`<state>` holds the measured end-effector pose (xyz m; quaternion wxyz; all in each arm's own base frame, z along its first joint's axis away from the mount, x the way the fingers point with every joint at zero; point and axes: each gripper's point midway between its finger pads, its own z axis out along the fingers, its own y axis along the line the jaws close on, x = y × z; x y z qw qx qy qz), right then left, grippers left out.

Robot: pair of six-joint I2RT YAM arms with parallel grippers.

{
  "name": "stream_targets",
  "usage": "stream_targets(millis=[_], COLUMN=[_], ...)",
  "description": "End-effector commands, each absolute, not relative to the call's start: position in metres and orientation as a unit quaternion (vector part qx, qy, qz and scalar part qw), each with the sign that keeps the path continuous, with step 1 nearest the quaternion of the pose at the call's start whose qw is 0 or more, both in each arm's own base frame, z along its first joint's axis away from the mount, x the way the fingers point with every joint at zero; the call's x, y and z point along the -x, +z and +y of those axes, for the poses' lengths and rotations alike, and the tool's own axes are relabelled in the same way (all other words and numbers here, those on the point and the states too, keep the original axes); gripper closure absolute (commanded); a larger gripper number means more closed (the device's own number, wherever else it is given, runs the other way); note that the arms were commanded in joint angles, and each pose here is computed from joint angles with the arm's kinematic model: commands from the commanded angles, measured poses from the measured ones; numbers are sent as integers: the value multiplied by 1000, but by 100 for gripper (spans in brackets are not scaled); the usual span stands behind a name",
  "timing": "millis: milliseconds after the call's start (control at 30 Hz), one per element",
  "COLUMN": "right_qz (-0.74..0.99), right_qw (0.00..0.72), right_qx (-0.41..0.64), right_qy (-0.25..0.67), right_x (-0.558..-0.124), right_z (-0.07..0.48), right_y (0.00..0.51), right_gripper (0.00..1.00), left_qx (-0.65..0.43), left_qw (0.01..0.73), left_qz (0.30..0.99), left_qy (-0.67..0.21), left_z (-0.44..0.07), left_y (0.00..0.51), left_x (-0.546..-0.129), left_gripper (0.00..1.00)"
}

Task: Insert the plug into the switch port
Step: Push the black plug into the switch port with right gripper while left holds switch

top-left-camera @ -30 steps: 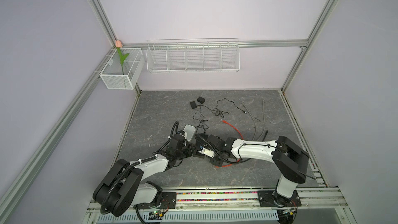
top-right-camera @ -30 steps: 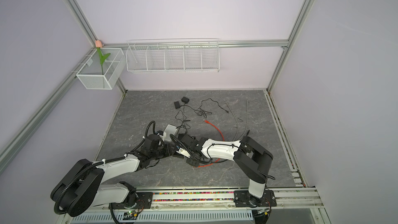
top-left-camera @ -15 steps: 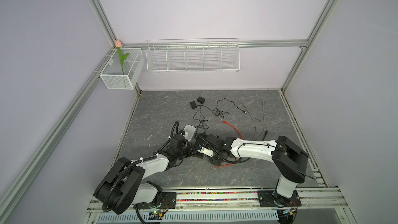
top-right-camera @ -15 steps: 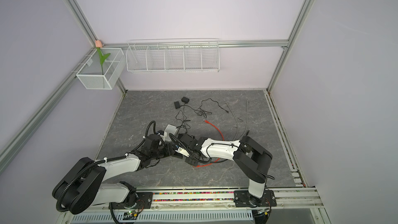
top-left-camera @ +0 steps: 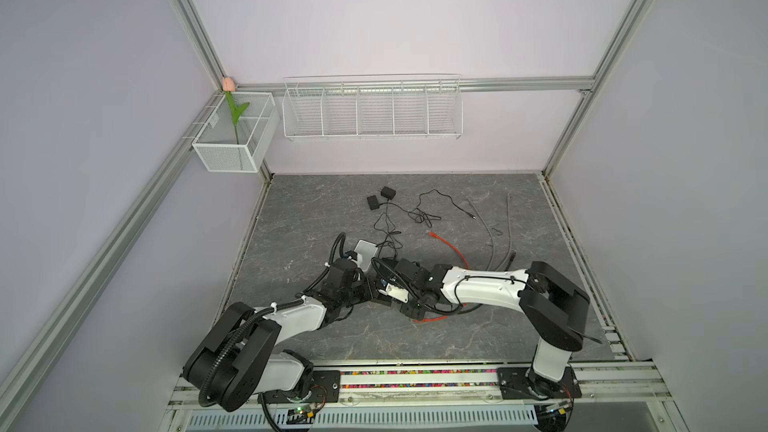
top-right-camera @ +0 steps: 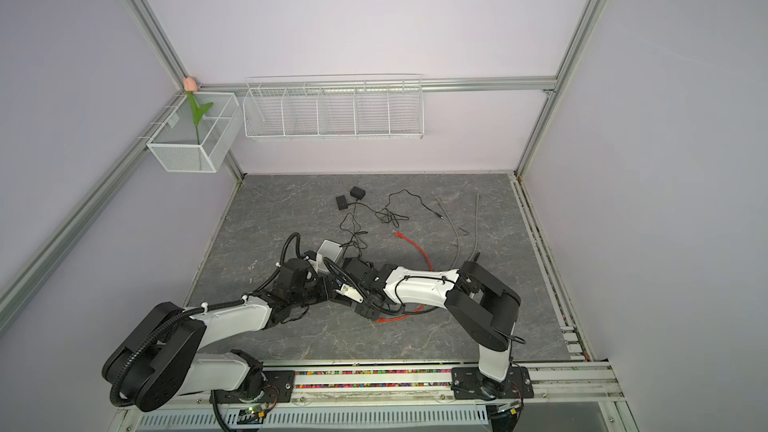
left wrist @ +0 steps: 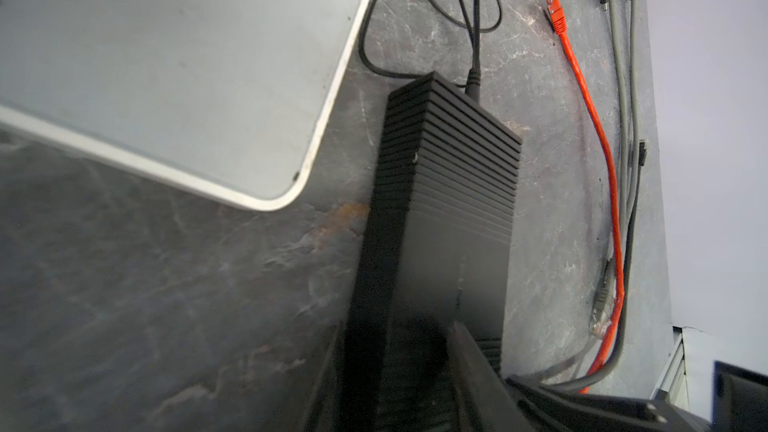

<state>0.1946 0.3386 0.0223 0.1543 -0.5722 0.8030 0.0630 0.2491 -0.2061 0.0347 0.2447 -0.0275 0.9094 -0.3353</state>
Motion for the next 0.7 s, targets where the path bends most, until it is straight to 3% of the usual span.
stream_targets(millis=[0,667], right_qz=[794,790], right_qw=[169,207], right_qx=[579,564], right_qy=[80,124], right_x=[-195,-200], right_z=[353,382], right_y=[28,37], right_gripper=[93,93], left_qx=[18,16], left_qw=[229,220], left_qz=[912,911], left_qy=[-339,-349], left_z=[-207,-210], left_y=[26,20], left_x=[-242,-228], left_gripper=[61,64])
